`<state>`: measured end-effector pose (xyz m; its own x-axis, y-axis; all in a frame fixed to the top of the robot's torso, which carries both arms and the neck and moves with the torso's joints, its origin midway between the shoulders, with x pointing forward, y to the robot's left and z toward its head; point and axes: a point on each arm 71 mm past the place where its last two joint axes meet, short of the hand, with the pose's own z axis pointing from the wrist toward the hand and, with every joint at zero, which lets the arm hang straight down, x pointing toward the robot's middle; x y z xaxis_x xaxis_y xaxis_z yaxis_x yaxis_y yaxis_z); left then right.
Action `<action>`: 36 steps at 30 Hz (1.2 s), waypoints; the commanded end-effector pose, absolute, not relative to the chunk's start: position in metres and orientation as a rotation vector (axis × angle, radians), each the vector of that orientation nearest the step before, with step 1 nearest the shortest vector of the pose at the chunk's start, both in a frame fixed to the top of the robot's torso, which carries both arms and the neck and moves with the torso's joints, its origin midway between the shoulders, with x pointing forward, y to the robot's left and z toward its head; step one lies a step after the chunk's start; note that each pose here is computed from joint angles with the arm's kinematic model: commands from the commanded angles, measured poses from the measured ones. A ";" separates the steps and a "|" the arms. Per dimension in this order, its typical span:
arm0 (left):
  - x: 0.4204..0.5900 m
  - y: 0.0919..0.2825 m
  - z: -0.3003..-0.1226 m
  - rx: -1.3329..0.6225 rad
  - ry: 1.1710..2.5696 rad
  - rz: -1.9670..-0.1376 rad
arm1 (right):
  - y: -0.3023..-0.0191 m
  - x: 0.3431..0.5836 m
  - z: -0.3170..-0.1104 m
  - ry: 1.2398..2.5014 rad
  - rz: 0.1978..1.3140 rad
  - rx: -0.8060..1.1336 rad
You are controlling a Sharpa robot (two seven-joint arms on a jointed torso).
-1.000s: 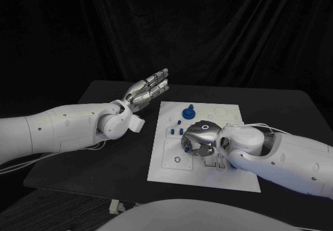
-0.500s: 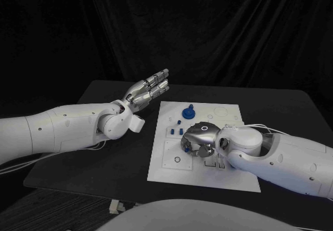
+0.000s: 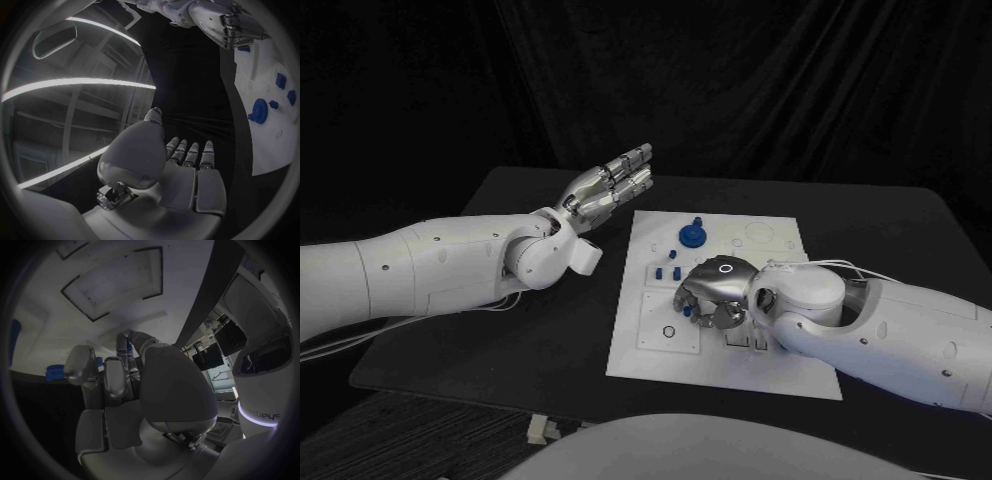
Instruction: Assemble the parts on the task board
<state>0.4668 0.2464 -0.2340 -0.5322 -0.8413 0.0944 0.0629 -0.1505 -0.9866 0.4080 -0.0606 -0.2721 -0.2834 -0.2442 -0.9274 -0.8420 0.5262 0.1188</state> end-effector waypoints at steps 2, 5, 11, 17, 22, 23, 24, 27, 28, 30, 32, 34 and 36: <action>0.466 0.246 -0.227 -0.865 1.354 -1.830 | -0.064 0.408 -0.274 1.808 0.749 -0.892; 0.466 0.245 -0.228 -0.865 1.356 -1.830 | -0.065 0.408 -0.272 1.787 0.759 -0.877; 0.467 0.245 -0.228 -0.867 1.359 -1.829 | -0.070 0.408 -0.268 1.740 0.781 -0.848; 0.467 0.245 -0.229 -0.869 1.363 -1.830 | -0.078 0.407 -0.263 1.697 0.802 -0.822; 0.467 0.245 -0.229 -0.870 1.366 -1.830 | -0.093 0.409 -0.250 1.645 0.799 -0.793; 0.466 0.245 -0.229 -0.870 1.366 -1.831 | -0.097 0.411 -0.246 1.631 0.793 -0.784; 0.466 0.246 -0.229 -0.871 1.367 -1.831 | -0.100 0.412 -0.242 1.618 0.786 -0.776; 0.466 0.246 -0.229 -0.871 1.367 -1.832 | -0.109 0.417 -0.229 1.577 0.762 -0.762; 0.466 0.246 -0.229 -0.871 1.367 -1.831 | -0.114 0.419 -0.223 1.559 0.751 -0.757; 0.466 0.246 -0.229 -0.872 1.368 -1.831 | -0.121 0.423 -0.212 1.526 0.732 -0.746; 0.466 0.246 -0.230 -0.872 1.369 -1.832 | -0.130 0.428 -0.198 1.489 0.706 -0.731; 0.466 0.246 -0.230 -0.872 1.370 -1.832 | -0.138 0.433 -0.187 1.465 0.679 -0.720; 0.467 0.245 -0.230 -0.872 1.371 -1.833 | -0.147 0.438 -0.177 1.454 0.643 -0.708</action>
